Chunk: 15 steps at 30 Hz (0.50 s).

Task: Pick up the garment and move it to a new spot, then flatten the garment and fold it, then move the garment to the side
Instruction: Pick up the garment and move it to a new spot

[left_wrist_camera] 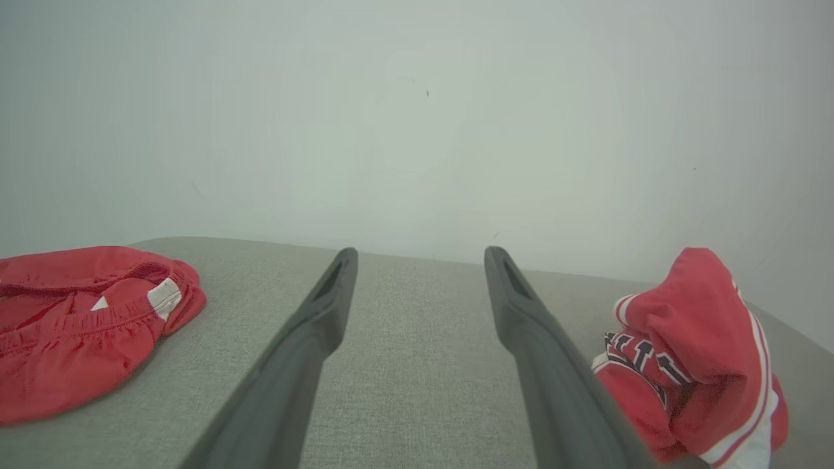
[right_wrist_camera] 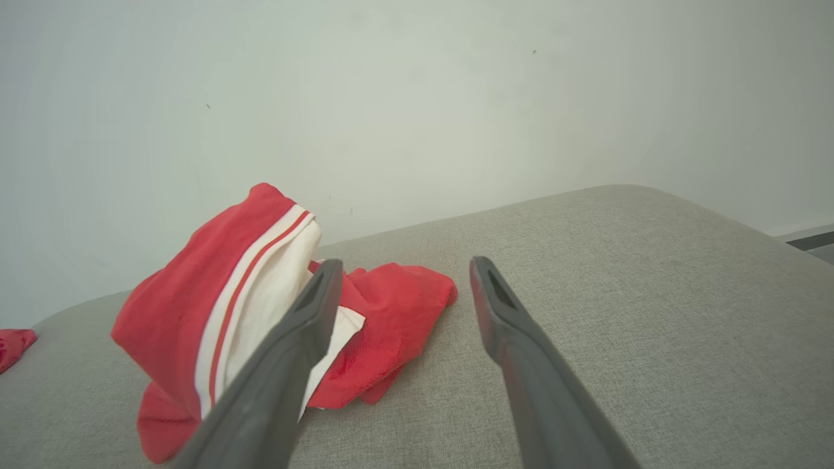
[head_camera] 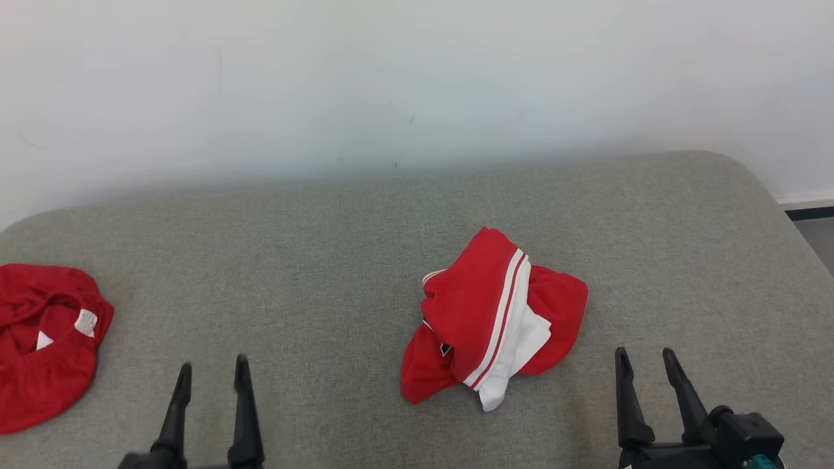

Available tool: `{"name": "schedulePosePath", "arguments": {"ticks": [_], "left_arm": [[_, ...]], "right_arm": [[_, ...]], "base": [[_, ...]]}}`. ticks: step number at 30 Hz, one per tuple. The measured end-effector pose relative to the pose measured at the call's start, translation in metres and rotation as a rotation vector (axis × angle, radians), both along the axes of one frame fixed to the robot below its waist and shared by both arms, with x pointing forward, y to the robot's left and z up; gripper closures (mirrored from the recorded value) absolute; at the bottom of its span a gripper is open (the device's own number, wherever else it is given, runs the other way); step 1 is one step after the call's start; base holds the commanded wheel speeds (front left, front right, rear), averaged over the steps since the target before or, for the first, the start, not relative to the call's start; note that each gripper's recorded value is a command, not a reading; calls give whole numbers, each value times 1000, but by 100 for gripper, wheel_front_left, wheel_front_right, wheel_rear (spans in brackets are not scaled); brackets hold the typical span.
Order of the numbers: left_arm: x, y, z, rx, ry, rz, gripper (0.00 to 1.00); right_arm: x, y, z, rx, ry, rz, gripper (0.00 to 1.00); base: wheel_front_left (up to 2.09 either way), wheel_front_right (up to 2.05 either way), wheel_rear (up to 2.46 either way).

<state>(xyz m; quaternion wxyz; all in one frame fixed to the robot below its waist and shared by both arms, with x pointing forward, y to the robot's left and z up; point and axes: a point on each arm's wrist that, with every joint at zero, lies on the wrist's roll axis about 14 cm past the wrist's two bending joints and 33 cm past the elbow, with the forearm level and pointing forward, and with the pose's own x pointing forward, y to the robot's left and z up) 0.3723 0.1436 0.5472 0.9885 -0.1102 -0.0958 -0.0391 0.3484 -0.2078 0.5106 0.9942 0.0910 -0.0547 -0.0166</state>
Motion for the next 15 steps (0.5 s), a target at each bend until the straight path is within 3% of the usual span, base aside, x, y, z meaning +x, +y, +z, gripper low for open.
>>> {"name": "schedulePosePath", "arguments": {"ticks": [8,15], "left_arm": [[-24,17,-44,140,118,28,0],[-32,23,-68,145,195,29,0]], "right_arm": [[-11,6,-16,-49,51,21,0],[-19,8,-30,-67,96,28,0]], "base": [[0,0,0],[0,0,0]]}}
